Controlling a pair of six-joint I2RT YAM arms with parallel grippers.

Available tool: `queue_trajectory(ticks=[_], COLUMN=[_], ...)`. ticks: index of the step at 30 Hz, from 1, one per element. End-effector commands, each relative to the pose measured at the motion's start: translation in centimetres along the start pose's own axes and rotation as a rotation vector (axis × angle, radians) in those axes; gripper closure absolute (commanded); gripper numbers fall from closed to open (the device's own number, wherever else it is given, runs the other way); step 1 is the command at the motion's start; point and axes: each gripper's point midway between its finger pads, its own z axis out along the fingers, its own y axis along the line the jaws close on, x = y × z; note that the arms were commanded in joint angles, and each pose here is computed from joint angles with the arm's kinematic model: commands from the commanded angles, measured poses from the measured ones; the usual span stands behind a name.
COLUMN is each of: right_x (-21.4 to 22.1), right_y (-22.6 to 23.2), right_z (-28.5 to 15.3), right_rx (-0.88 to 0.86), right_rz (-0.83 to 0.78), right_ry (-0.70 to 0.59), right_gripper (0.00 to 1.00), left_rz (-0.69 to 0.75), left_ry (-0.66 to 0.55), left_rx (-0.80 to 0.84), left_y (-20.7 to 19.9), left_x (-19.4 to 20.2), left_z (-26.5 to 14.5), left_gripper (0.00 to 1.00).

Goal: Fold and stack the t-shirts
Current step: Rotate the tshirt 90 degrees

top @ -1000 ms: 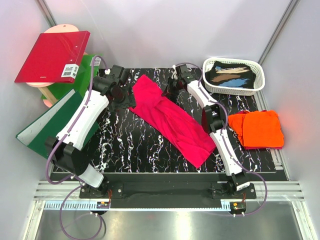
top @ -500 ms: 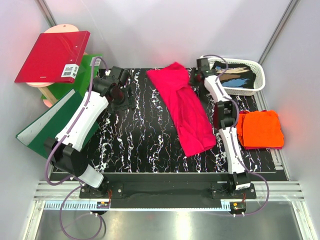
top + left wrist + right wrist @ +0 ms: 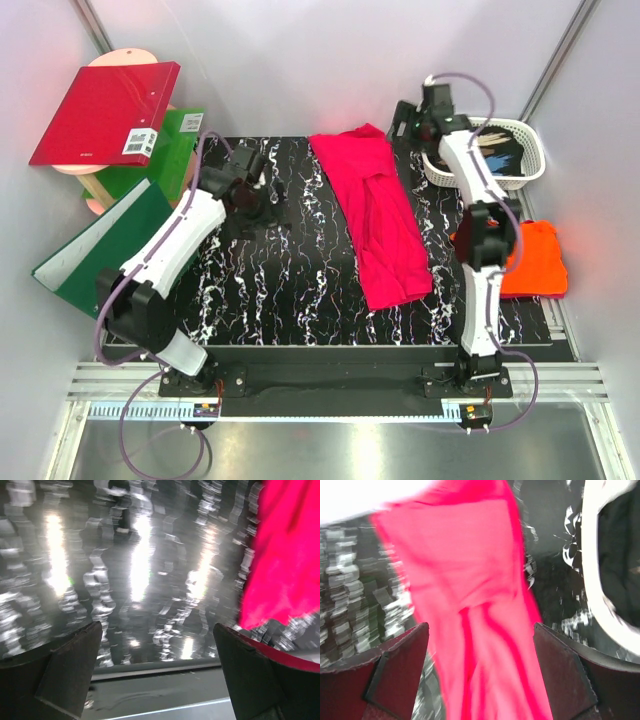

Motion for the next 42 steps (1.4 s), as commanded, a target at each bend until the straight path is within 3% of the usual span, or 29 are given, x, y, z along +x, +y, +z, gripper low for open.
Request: queue_trajectory(ticks=[1, 7, 13, 19, 33, 36, 40, 42], right_x=[-5.9, -5.1, -5.5, -6.8, -8.6, -8.6, -8.1, -7.6], right_y=[4.9, 3.4, 0.2, -1.6, -4.0, -3.9, -3.9, -3.8], right_z=[-13.0, -19.5, -22.2, -24.0, -25.3, -25.7, -25.8, -25.7], right_rx=[-0.145, -0.106, -0.039, -0.005, 0.009, 0.003, -0.003, -0.013], right_rz=[-0.052, -0.047, -0.025, -0.003, 0.055, 0.058, 0.061, 0.060], right_ry=[-0.189, -0.243, -0.286, -0.334, -0.374, -0.379, -0.371, -0.357], right_gripper=[0.08, 0.01, 0.00, 0.00, 0.00, 0.00, 0.00, 0.00], left_rz=[-0.013, 0.013, 0.090, 0.087, 0.076, 0.066, 0.056, 0.046], left_ry=[0.122, 0.350, 0.465, 0.536, 0.675, 0.701, 0.709, 0.705], left_rx=[0.334, 0.528, 0.529, 0.451, 0.293, 0.269, 0.239, 0.219], left_y=[-7.6, -14.8, -19.1, -18.5, -16.4, -16.0, -15.5, -14.8], left_x=[2.3, 8.4, 12.4, 16.1, 21.7, 22.4, 22.8, 22.6], left_z=[2.6, 7.0, 9.6, 11.2, 15.1, 16.1, 17.3, 17.5], left_gripper=[0.01, 0.01, 0.03, 0.08, 0.31, 0.42, 1.00, 1.00])
